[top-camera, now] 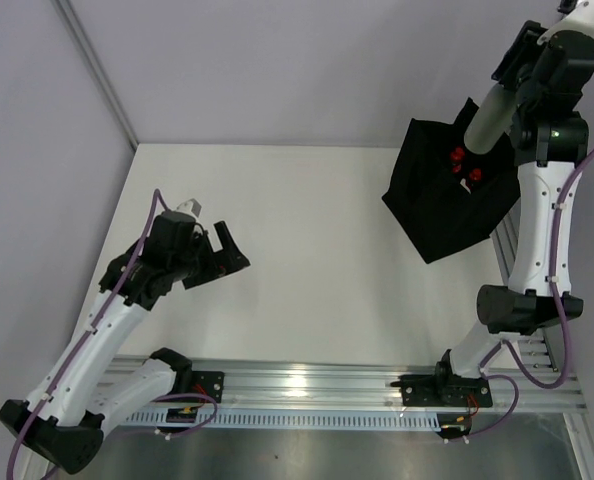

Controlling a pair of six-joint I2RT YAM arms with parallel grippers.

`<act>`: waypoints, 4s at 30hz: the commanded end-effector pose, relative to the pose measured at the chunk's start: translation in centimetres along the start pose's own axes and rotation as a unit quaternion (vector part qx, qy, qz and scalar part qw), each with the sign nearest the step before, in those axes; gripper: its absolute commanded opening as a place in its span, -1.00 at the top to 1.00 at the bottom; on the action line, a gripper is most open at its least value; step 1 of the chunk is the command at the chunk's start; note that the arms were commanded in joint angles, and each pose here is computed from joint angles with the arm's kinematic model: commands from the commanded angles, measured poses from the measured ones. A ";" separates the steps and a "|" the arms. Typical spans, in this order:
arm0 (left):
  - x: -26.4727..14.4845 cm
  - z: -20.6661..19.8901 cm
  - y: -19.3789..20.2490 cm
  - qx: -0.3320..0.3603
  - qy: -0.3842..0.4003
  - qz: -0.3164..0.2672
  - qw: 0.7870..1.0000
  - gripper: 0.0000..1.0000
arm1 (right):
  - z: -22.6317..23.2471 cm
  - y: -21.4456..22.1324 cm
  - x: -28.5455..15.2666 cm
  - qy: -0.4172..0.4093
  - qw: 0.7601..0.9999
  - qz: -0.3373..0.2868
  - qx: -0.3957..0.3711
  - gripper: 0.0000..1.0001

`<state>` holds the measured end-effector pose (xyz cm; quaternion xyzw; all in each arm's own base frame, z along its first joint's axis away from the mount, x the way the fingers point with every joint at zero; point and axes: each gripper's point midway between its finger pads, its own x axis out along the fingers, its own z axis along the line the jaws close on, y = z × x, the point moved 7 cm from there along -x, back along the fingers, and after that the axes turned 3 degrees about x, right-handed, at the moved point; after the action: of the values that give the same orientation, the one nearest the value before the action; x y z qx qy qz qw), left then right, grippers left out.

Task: Place the personal care products into the canvas bag

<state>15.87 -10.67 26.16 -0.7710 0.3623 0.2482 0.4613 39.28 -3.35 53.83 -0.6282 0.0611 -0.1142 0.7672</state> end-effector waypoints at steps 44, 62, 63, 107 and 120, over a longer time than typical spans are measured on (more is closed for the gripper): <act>1.2 -0.7 -0.4 -0.043 0.004 0.010 0.999 -0.98 | -0.9 22.6 5.6 -0.136 0.977 0.166 -0.005 0.87; 0.4 -0.3 -0.1 -0.046 -0.005 0.005 0.999 -0.99 | -2.2 25.7 5.8 -0.103 0.966 0.236 -0.013 -0.09; 0.4 -0.3 0.0 -0.047 -0.006 0.007 0.999 -0.99 | -2.2 25.7 5.7 -0.102 0.966 0.238 -0.013 -0.13; -4.2 -1.9 0.0 0.041 0.161 -0.103 0.981 -0.99 | 13.5 21.8 -20.6 -0.342 0.854 0.368 0.133 -0.99; -5.7 -2.8 -0.6 0.048 0.180 -0.104 0.977 -0.98 | 13.9 20.4 -23.7 -0.362 0.851 0.369 0.090 -0.99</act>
<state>13.05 -10.66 30.04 -0.8086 0.3625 0.0708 0.4580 22.20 20.02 33.29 -0.4801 0.0228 0.4242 0.7674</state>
